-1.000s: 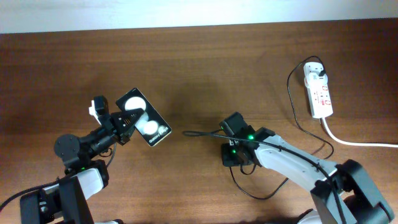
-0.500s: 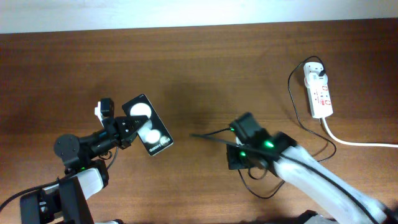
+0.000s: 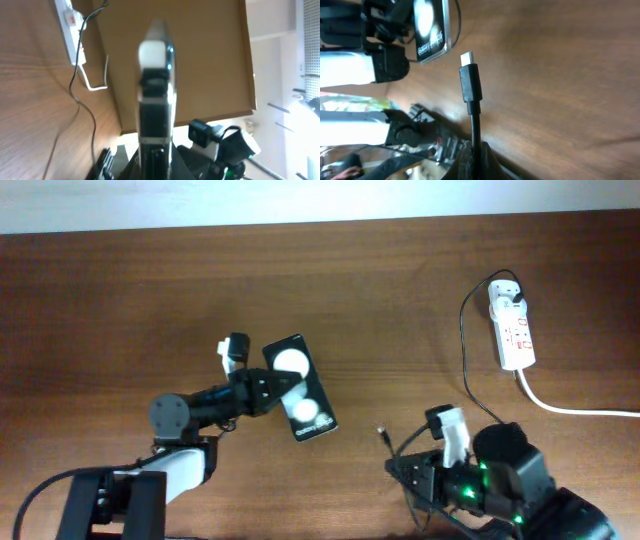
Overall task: Plug charger to phone and switch on socket
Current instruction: 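Align the cable connector under the phone's bottom port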
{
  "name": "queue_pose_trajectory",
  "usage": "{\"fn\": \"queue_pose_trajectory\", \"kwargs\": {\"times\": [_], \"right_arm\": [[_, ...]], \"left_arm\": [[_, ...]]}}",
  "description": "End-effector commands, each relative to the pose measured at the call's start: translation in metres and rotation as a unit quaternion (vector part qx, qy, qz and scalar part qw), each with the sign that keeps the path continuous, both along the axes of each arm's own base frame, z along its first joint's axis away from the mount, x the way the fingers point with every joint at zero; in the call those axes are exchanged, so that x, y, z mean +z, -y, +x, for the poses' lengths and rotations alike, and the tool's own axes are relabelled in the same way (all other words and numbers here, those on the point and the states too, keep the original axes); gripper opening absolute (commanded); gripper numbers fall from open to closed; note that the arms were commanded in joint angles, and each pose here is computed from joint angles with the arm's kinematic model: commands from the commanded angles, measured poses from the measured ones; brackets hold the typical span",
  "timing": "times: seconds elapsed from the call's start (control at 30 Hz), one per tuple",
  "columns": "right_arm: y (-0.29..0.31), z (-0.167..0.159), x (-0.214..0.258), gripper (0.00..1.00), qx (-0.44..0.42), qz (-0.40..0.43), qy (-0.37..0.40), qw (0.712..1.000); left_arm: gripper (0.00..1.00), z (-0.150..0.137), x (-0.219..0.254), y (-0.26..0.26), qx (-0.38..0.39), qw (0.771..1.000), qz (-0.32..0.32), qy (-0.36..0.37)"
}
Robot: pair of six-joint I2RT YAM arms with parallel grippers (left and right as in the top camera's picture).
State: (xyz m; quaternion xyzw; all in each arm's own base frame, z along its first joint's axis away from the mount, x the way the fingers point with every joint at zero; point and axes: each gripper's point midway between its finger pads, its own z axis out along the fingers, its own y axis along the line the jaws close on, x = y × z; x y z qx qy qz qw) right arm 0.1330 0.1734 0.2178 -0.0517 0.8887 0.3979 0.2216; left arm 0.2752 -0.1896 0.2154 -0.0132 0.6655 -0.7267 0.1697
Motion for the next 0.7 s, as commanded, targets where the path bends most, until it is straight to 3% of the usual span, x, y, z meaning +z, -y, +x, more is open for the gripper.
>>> {"fn": "queue_pose_trajectory", "kwargs": {"times": [0.0,0.23,0.4,0.67], "right_arm": [[-0.015,-0.011,-0.009,0.04,0.039,0.036,-0.03,0.998],[-0.015,0.004,-0.017,0.04,0.014,-0.027,0.034,0.999],[-0.051,0.006,-0.018,0.04,0.057,-0.058,0.101,0.992],[-0.072,0.021,-0.045,0.04,0.042,-0.132,0.118,0.983]], "left_arm": [[0.0,0.017,0.017,0.004,0.056,0.998,-0.026,0.026],[0.0,0.026,0.02,0.002,0.084,0.995,-0.035,0.031],[0.0,0.023,0.019,0.003,0.077,0.996,-0.031,0.035],[0.0,0.006,0.013,0.01,0.026,0.997,-0.004,0.071]]}}
